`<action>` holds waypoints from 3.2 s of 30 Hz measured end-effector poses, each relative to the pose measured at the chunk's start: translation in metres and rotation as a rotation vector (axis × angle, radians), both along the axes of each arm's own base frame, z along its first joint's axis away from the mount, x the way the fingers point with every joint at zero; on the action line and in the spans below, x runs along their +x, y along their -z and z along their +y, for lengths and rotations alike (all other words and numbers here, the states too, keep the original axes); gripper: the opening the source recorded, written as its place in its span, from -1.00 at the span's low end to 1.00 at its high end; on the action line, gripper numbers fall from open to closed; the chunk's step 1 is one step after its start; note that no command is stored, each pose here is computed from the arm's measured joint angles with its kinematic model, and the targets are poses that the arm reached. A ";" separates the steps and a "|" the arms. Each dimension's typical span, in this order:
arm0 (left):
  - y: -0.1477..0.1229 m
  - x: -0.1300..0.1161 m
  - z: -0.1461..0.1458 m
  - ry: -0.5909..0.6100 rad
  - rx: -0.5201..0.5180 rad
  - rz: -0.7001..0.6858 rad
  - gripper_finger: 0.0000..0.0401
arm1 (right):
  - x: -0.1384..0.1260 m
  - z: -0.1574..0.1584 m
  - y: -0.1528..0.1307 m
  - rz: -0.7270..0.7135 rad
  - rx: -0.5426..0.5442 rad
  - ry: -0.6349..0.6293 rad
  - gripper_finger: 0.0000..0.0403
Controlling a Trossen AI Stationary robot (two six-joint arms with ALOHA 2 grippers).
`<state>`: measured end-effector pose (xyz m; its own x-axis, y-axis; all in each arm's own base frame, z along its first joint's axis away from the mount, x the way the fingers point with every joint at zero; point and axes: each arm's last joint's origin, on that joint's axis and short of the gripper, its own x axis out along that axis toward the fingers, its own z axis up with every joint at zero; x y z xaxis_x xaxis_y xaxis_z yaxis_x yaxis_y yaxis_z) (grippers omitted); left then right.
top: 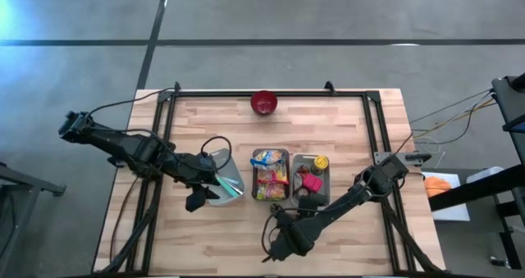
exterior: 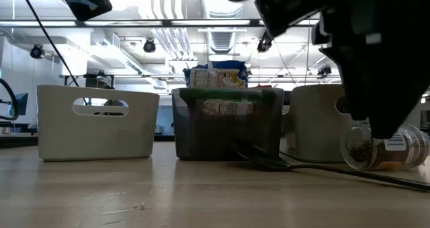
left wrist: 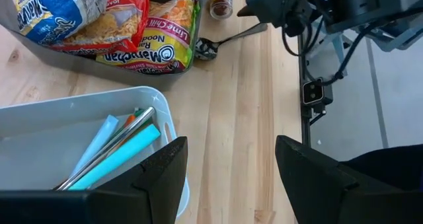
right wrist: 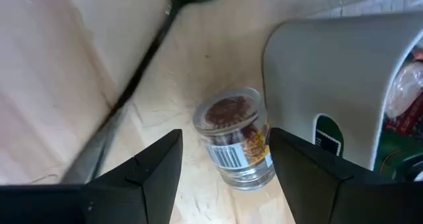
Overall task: Pick & Place Food Item
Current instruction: Put the brown seasoning into the right gray bin
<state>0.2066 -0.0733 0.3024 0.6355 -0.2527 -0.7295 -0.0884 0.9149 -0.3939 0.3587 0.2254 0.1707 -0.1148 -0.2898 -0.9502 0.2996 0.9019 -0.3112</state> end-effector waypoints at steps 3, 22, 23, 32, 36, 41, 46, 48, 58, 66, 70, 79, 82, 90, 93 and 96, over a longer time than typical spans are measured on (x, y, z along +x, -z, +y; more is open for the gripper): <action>0.000 0.000 0.000 0.000 0.000 0.000 0.16 | -0.003 -0.002 0.006 0.019 -0.012 0.000 0.11; 0.000 0.000 0.000 -0.004 -0.003 0.002 0.16 | -0.008 -0.007 0.036 0.043 0.030 -0.076 0.11; 0.000 0.000 0.000 -0.009 -0.007 0.004 0.16 | -0.009 -0.007 0.037 0.042 0.030 -0.077 0.11; 0.000 0.000 0.000 -0.014 -0.012 0.005 0.16 | -0.004 -0.004 0.036 0.004 0.059 -0.064 -0.08; 0.000 0.000 0.000 -0.014 -0.012 0.005 0.16 | -0.002 -0.003 0.032 -0.029 0.070 -0.034 -0.08; 0.000 0.000 0.000 -0.015 -0.012 0.006 0.16 | 0.002 0.001 0.023 -0.105 0.100 0.038 -0.08; 0.000 0.000 0.000 -0.017 -0.014 0.005 0.16 | 0.003 0.009 -0.002 -0.218 0.146 0.115 -0.08; 0.000 0.000 0.000 -0.017 -0.014 0.003 0.16 | 0.002 0.013 -0.017 -0.288 0.151 0.150 -0.08; -0.016 0.004 0.001 -0.097 -0.018 -0.178 0.16 | -0.008 0.023 -0.080 -0.720 0.087 0.347 -0.08; -0.046 0.015 -0.003 -0.209 -0.204 -0.470 0.16 | -0.008 0.013 -0.139 -1.125 -0.035 0.367 -0.08; -0.053 0.016 -0.004 -0.283 -0.369 -0.512 0.16 | -0.010 0.009 -0.175 -1.274 -0.116 0.281 -0.08; -0.084 0.018 -0.006 -0.268 -0.649 -0.743 0.16 | -0.015 -0.008 -0.259 -1.452 -0.367 0.034 -0.08; -0.094 0.017 -0.005 -0.215 -0.695 -0.841 0.16 | -0.016 -0.015 -0.279 -1.483 -0.394 -0.055 -0.08; -0.112 0.008 -0.001 -0.087 -0.323 -0.755 0.16 | -0.009 -0.034 -0.279 -1.479 -0.260 -0.065 -0.08; -0.125 0.003 0.001 -0.048 -0.160 -0.658 0.16 | -0.003 -0.044 -0.272 -1.464 -0.103 -0.028 -0.08; -0.137 -0.001 0.003 0.070 0.070 -0.630 0.16 | 0.004 -0.054 -0.266 -1.433 0.051 0.002 -0.08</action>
<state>0.2055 -0.0705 0.4393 0.9319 -0.2746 -0.2370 0.2019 0.9354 -0.2902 0.3623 0.1717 0.4368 0.9333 -0.2538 -0.2541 0.3233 0.9017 0.2871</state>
